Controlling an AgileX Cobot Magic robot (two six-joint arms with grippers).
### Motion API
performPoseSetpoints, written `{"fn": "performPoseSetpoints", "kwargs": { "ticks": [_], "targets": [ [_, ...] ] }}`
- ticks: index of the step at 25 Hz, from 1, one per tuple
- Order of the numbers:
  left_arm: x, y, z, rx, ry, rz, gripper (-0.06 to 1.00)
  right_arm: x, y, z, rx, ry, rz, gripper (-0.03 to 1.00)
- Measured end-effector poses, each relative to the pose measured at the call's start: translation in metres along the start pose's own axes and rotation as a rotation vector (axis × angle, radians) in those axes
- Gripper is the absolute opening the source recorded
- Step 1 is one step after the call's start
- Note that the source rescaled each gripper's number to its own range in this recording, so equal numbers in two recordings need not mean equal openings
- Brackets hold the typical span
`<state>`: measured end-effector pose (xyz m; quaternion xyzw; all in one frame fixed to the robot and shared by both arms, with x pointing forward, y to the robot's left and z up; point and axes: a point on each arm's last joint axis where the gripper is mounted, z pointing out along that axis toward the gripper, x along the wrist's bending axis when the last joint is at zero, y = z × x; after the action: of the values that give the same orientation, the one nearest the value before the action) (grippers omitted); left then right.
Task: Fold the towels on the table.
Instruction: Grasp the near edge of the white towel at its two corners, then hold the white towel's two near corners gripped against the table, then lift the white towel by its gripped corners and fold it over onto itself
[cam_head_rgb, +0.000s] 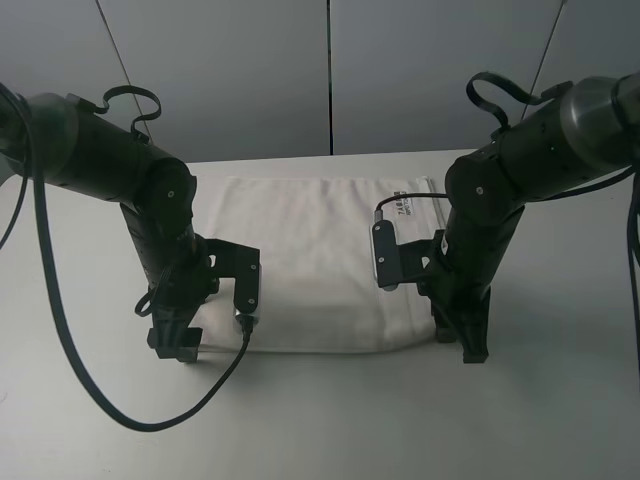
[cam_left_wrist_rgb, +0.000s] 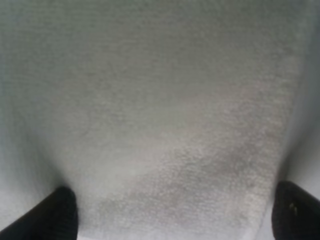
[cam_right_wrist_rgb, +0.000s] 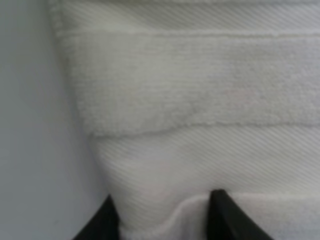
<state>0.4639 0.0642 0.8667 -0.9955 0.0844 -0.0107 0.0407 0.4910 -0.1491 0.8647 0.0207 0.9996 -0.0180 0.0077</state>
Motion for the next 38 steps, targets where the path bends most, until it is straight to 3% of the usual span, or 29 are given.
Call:
{"fn": "performPoseSetpoints", "kwargs": {
  "ticks": [2,3,6,11,13,14,29,38],
  "targets": [
    [0.0000,0.0000,0.0000,0.000,0.000,0.000,1.00,-0.0001,0.0001,0.0000,-0.001,-0.001,0.000,0.04],
    [0.0000,0.0000,0.0000,0.000,0.000,0.000,0.99,-0.0001,0.0001,0.0000,-0.001,-0.001,0.000,0.00],
    [0.0009,0.0005,0.0005,-0.005,0.009,0.001,0.89,-0.0001,0.0001,0.0000,-0.001,-0.001,0.000,0.00],
    [0.0038,0.0008,0.0005,-0.006,0.040,0.025,0.27,-0.0001,0.0001,0.0000,-0.001,-0.001,0.002,0.00],
    [0.0047,0.0008,0.0002,-0.003,0.046,0.031,0.07,-0.0003,0.0004,0.0000,-0.004,-0.004,0.005,0.00],
    [0.0047,0.0007,0.0002,-0.003,0.047,0.033,0.02,-0.0005,0.0007,0.0000,-0.007,-0.006,0.010,0.00],
    [0.0046,0.0009,0.0002,-0.005,0.045,0.026,0.01,0.0000,0.0021,0.0002,-0.026,-0.003,0.045,0.00],
    [0.0002,0.0018,0.0003,-0.016,-0.003,-0.023,0.01,0.0022,0.0053,0.0002,-0.060,0.024,0.167,0.00]
  ]
}}
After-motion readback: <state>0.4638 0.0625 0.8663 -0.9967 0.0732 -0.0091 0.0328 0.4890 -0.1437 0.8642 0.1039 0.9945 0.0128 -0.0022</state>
